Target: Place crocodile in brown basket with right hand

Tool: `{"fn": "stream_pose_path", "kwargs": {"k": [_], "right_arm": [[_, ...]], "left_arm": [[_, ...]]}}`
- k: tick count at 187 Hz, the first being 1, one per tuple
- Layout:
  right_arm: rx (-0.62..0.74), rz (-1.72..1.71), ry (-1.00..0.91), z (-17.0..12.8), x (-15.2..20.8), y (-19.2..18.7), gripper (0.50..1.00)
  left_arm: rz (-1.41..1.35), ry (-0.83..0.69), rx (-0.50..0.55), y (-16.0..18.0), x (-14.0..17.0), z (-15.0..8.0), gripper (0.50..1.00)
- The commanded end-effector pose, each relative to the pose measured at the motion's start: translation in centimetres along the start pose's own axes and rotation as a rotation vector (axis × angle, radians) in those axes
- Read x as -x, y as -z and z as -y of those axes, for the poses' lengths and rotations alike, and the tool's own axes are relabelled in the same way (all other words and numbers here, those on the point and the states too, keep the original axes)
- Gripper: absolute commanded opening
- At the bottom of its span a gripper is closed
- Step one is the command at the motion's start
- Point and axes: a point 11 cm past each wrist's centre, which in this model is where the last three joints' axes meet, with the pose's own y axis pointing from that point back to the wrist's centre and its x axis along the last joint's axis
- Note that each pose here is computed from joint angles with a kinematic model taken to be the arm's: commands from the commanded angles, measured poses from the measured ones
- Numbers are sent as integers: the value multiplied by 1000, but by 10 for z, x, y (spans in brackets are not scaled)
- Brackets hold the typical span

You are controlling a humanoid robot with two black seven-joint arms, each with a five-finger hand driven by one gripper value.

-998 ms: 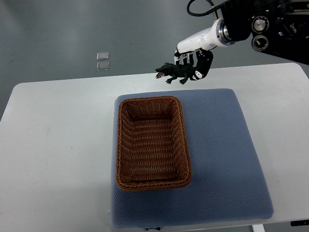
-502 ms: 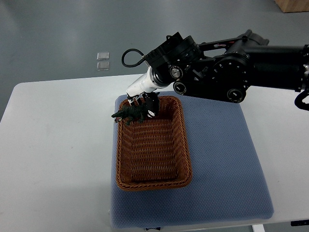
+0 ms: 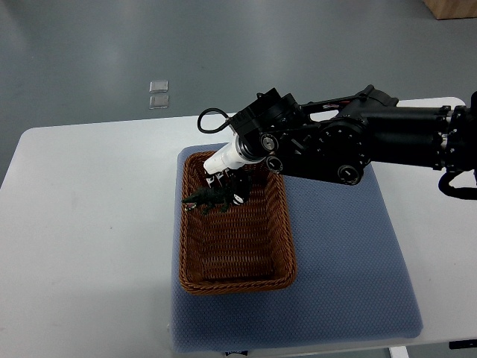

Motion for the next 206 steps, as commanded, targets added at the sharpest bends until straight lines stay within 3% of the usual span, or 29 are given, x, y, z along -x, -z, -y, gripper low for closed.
{"fn": "stream_pose_path", "kwargs": {"k": [1, 25, 39, 61, 76, 85, 108, 145, 165, 206], "right_arm": [[0, 10, 14, 4, 7, -2, 590], [2, 29, 23, 8, 13, -5, 664], [5, 51, 20, 13, 18, -9, 797], [7, 59, 19, 14, 20, -11, 858], [7, 65, 15, 13, 19, -14, 864], [9, 71, 6, 10, 15, -16, 913], [24, 93, -23, -2, 3, -28, 917], [-23, 273, -212, -53, -49, -62, 917], [-179, 531, -331, -71, -52, -88, 915], [-457, 1142, -710, -88, -21, -158, 915]], "left_arm": [[0, 1, 0, 0, 0, 0, 1000], [0, 1, 0, 0, 0, 0, 1000], [0, -1, -1, 1, 0, 0, 1000], [0, -1, 0, 0, 0, 0, 1000], [0, -1, 0, 0, 0, 0, 1000], [0, -1, 0, 0, 0, 0, 1000], [0, -1, -3, 1, 0, 0, 1000], [0, -1, -1, 1, 0, 0, 1000], [-1, 0, 0, 0, 0, 0, 1000], [0, 2, -1, 1, 0, 0, 1000]]}}
